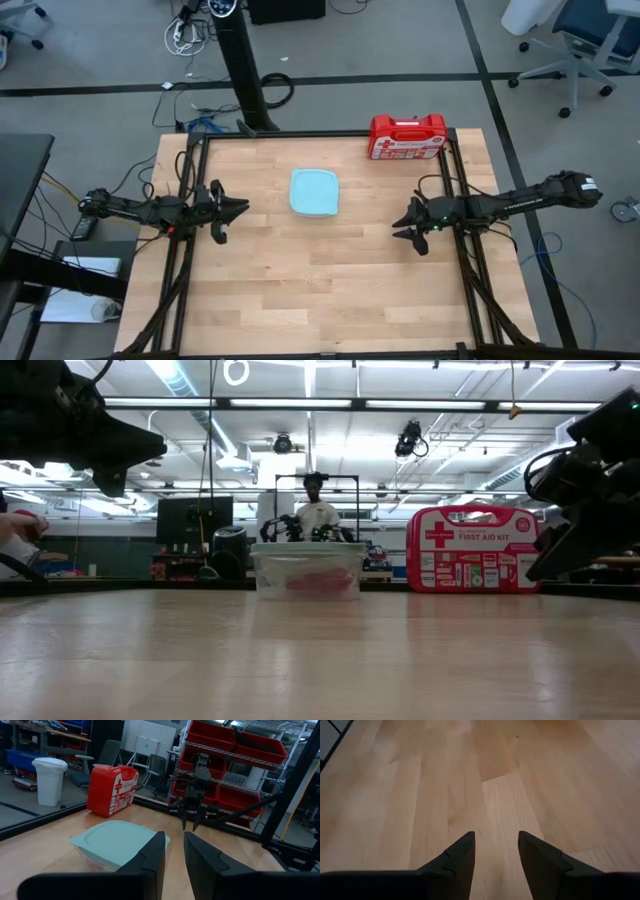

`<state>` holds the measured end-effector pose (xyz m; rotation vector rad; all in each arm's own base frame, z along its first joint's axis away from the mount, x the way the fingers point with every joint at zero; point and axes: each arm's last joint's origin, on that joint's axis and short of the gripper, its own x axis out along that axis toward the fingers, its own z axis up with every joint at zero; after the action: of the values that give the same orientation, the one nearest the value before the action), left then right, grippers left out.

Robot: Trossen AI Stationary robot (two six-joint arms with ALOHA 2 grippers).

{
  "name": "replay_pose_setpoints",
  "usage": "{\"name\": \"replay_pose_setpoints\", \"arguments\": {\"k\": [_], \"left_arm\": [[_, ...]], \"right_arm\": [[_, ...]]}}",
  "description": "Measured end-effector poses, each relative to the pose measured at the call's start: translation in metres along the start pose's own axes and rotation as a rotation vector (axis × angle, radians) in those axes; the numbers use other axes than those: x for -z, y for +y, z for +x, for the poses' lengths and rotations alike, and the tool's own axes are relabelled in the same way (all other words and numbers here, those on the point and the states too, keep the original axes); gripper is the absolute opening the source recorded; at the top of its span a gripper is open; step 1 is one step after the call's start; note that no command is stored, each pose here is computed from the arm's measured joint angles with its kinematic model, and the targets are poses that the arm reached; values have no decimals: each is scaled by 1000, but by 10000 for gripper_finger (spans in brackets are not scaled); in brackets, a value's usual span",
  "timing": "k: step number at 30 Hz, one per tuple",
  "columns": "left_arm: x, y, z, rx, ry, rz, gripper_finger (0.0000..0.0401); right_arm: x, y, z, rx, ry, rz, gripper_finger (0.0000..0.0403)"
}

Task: Roll bandage
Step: Return to Home Position

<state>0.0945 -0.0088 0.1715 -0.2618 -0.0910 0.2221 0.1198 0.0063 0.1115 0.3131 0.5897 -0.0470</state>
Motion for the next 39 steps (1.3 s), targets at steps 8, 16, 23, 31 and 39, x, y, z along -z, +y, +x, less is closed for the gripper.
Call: {"name": "replay_pose_setpoints", "arguments": {"k": [8, 16, 23, 31, 39], "left_arm": [[0, 0, 0, 0, 0, 0, 76], [0, 0, 0, 0, 0, 0, 76], [0, 0, 0, 0, 0, 0, 76], [0, 0, 0, 0, 0, 0, 76], [0, 0, 0, 0, 0, 0, 76]], "right_arm": [[0, 0, 1, 1, 2, 0, 152], [-1, 0, 0, -3, -10, 0, 152], [-2, 1, -1, -9, -27, 0, 152], [-9, 3, -8, -40, -114, 0, 152], [-19, 7, -20, -94, -271, 0, 152]]}}
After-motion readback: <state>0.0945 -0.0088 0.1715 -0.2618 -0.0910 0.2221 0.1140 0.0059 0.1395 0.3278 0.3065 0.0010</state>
